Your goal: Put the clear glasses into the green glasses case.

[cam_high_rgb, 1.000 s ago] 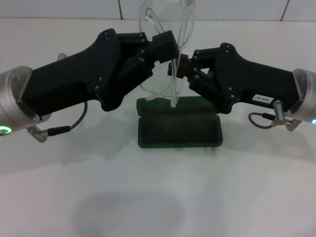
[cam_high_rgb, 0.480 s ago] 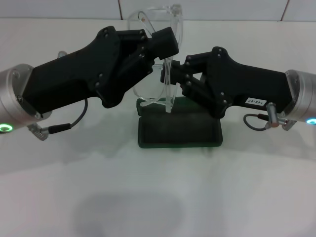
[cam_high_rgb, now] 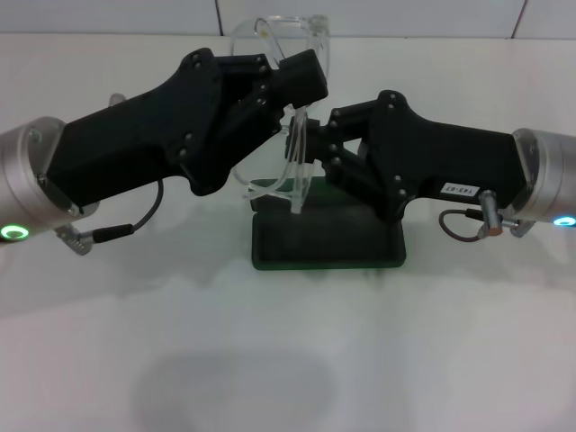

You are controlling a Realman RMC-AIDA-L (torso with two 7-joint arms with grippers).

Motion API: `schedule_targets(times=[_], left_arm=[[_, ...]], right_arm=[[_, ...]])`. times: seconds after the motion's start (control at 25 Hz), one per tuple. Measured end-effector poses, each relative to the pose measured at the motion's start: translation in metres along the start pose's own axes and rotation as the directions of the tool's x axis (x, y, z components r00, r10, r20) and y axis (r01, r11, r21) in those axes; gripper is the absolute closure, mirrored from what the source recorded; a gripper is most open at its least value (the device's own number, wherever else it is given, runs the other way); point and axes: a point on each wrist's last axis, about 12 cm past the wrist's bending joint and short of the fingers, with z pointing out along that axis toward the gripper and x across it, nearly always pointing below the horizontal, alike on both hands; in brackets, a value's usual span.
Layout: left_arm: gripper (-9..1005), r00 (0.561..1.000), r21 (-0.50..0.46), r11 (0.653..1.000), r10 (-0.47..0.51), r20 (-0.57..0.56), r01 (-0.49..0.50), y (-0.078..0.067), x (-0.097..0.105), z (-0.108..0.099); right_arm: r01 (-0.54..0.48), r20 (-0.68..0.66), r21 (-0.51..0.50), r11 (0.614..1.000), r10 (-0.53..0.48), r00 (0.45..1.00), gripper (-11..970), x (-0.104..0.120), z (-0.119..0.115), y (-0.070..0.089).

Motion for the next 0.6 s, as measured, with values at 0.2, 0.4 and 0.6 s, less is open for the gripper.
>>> schedule_targets(times=[0.2, 0.4, 0.6], left_arm=[[956, 1.000, -0.001, 1.000, 0.000, 0.000, 0.000, 0.0005, 0.0000, 0.0003], [956, 1.000, -0.012, 1.000, -0.003, 0.005, 0.003, 0.0011, 0.0005, -0.0014], [956, 1.000, -0.008, 1.000, -0.006, -0.005, 0.006, 0.0010, -0.0008, -0.0031]], right_arm=[[0.001, -0.007, -0.003, 1.000, -0.001, 1.000, 903, 0.0005, 0.0014, -0.0004], [0.009, -0.005, 0.002, 1.000, -0.009, 1.000, 903, 0.0000, 0.0014, -0.0011], [0.014, 0.006, 0.043, 0.999, -0.014, 1.000, 903, -0.0006, -0.0029, -0.0037]])
